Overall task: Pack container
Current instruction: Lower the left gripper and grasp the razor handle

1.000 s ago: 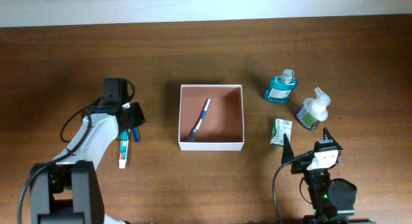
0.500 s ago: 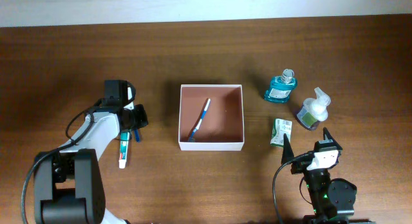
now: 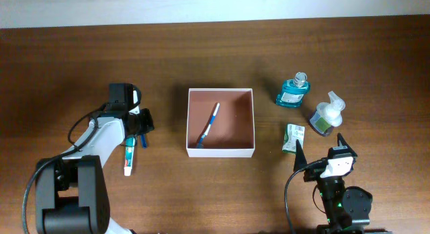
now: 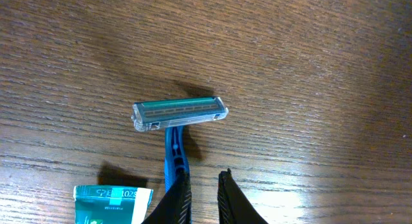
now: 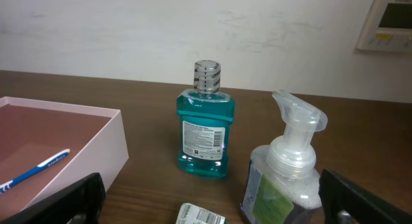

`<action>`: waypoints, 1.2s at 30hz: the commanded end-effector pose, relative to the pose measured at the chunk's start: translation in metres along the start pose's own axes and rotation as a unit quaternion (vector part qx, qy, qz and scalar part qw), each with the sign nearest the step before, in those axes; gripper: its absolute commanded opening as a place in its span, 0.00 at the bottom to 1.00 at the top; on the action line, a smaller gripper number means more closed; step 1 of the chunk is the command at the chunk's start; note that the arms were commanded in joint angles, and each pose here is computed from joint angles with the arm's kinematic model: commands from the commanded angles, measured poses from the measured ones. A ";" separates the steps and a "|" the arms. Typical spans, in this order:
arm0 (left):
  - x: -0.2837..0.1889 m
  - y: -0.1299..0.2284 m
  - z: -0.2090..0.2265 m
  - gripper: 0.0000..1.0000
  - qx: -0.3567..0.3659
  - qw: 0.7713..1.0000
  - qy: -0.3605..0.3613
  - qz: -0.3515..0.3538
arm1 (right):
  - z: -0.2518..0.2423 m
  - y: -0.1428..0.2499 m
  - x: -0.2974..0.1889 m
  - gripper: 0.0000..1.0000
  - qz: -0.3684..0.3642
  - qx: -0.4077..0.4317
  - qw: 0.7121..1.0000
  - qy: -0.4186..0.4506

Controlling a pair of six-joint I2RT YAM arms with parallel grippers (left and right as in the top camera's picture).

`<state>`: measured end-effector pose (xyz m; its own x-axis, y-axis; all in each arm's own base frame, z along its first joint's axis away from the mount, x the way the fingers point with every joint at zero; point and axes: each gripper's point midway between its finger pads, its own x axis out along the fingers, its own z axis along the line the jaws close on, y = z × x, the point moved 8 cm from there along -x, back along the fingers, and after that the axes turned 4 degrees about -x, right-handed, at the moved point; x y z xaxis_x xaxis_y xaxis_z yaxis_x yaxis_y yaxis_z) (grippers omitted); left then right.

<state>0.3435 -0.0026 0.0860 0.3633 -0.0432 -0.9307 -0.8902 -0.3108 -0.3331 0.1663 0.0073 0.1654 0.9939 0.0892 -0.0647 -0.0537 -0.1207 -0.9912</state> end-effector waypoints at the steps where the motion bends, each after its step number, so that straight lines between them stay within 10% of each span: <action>1: -0.004 -0.002 0.002 0.18 0.004 1.000 -0.004 -0.005 | 0.001 0.002 0.000 0.99 0.001 0.003 1.000 0.000; 10: -0.003 0.002 0.009 0.35 0.003 0.999 -0.037 0.002 | 0.001 0.002 0.000 0.99 0.001 0.003 1.000 0.000; 36: 0.018 0.011 0.013 0.34 0.003 0.998 -0.047 0.034 | 0.001 0.002 0.000 0.99 0.001 0.003 1.000 0.000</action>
<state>0.3382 0.0026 0.0783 0.3171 0.0134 -0.9483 -0.9022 -0.3039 -0.3060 0.1663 0.0073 0.1654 0.9939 0.0892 -0.0647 -0.0536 -0.1215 -0.9911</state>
